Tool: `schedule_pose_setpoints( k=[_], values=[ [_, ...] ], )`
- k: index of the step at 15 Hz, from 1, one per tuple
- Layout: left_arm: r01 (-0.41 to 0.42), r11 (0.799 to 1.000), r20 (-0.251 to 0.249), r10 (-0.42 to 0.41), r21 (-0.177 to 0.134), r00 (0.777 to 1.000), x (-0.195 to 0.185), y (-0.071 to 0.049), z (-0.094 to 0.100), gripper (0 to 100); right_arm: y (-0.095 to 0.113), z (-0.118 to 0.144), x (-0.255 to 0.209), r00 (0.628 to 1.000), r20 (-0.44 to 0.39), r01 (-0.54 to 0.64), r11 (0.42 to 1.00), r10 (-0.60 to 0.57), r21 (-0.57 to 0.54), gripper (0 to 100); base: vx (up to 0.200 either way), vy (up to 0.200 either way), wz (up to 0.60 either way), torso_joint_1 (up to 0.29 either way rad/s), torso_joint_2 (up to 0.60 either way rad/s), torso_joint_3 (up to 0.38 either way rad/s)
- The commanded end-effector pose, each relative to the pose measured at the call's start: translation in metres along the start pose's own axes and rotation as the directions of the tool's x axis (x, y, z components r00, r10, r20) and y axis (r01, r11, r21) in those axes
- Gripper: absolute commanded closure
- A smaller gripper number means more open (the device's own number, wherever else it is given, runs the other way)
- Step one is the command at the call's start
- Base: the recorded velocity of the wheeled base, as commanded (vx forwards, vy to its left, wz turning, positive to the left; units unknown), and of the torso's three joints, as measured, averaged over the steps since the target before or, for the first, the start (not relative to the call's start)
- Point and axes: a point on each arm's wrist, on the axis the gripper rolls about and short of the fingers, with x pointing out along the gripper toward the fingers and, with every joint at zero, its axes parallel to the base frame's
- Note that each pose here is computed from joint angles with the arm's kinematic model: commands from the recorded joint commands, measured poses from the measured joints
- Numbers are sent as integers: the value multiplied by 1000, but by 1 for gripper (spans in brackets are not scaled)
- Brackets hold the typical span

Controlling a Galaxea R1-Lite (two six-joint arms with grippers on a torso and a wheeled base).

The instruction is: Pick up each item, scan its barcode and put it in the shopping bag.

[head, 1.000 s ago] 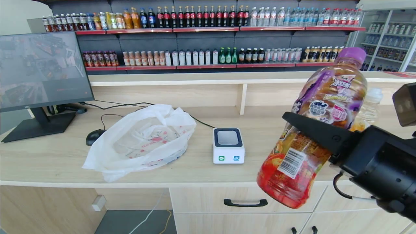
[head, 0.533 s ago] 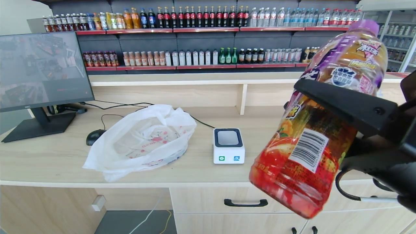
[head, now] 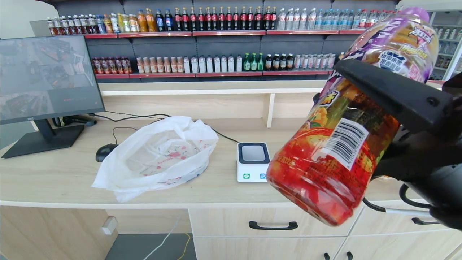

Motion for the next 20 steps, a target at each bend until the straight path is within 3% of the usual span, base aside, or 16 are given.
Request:
schedule_pose_setpoints(
  k=[1, 17, 20],
  values=[
    [-2, 1000, 2, 2, 0, 1000, 0, 0, 0, 0, -3, -3, 2, 1000, -10, 11, 1000, -11, 0, 100, 0, 0, 0, 0, 0, 0],
    [0, 1000, 2, 0, 0, 1000, 0, 0, 0, 0, 4, 0, 0, 1000, -2, -12, 999, 12, -42, 100, 0, 0, 0, 0, 0, 0],
    [0, 1000, 2, 0, 0, 1000, 0, 0, 0, 0, -4, -6, 2, 1000, -16, 16, 992, -18, -124, 100, 0, 0, 0, 0, 0, 0]
  ],
)
